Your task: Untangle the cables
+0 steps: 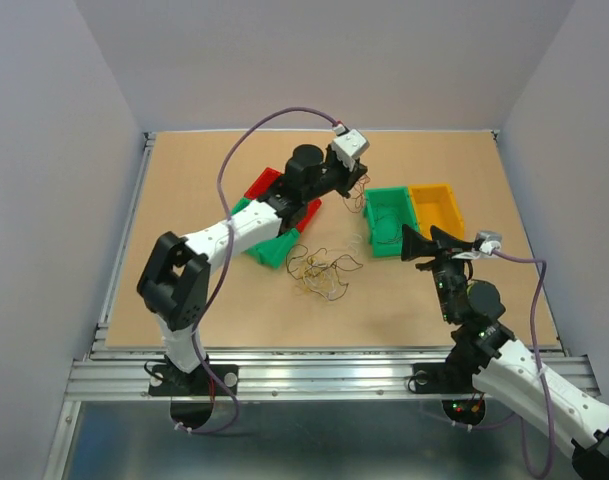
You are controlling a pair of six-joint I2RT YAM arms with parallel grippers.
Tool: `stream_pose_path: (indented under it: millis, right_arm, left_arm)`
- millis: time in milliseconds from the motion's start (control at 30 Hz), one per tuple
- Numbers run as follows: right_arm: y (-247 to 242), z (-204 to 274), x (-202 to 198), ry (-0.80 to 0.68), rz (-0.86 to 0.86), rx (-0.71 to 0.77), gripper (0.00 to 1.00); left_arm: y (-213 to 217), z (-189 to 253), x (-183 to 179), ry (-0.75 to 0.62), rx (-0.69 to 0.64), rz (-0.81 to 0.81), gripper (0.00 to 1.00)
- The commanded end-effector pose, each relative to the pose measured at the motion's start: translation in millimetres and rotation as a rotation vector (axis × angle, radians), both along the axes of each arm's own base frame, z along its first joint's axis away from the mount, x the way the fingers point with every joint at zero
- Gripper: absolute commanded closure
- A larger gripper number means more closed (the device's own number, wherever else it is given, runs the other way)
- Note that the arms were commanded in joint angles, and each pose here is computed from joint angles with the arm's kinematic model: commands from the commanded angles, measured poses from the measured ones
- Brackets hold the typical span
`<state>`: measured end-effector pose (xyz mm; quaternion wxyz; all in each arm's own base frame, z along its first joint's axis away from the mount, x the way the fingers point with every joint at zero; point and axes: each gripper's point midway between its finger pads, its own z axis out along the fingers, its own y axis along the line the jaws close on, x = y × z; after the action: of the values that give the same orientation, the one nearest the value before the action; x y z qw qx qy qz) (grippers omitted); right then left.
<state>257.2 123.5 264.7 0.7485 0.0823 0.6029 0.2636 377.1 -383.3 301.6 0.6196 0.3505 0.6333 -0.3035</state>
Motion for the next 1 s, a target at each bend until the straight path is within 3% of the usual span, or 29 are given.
stream_pose_path:
  millis: [0, 200, 367, 500, 733, 900, 967]
  right_arm:
    - [-37.3, -35.2, 4.2, 0.127, -0.203, -0.002, 0.16]
    - [-43.2, -33.6, 1.1, 0.12, -0.22, 0.008, 0.16]
    - [-45.0, -34.3, -1.0, 0.118, -0.221, 0.014, 0.17]
    - [-50.9, -31.8, -4.7, 0.109, -0.235, 0.035, 0.17]
    - [-56.1, -32.3, -9.7, 0.095, -0.24, 0.044, 0.17]
    - [-58.2, -30.0, -12.2, 0.083, -0.24, 0.052, 0.17]
    - [-57.7, -31.7, -11.8, 0.087, -0.239, 0.047, 0.17]
  left_arm:
    - [-33.8, 18.3, 18.8, -0.01, -0.114, 0.037, 1.0]
    - [-69.8, -20.8, 10.8, -0.004, -0.07, 0.113, 1.0]
    - [-78.5, -8.5, 27.5, -0.022, -0.096, 0.154, 1.0]
    - [-85.1, -11.7, 29.6, -0.021, -0.095, 0.139, 1.0]
    - [-109.6, -55.7, 38.9, -0.028, -0.013, 0.075, 1.0]
    - [-124.6, -67.3, 44.3, -0.033, 0.042, 0.032, 0.87]
    - [-125.0, -66.3, 46.2, -0.02, 0.044, 0.041, 0.49]
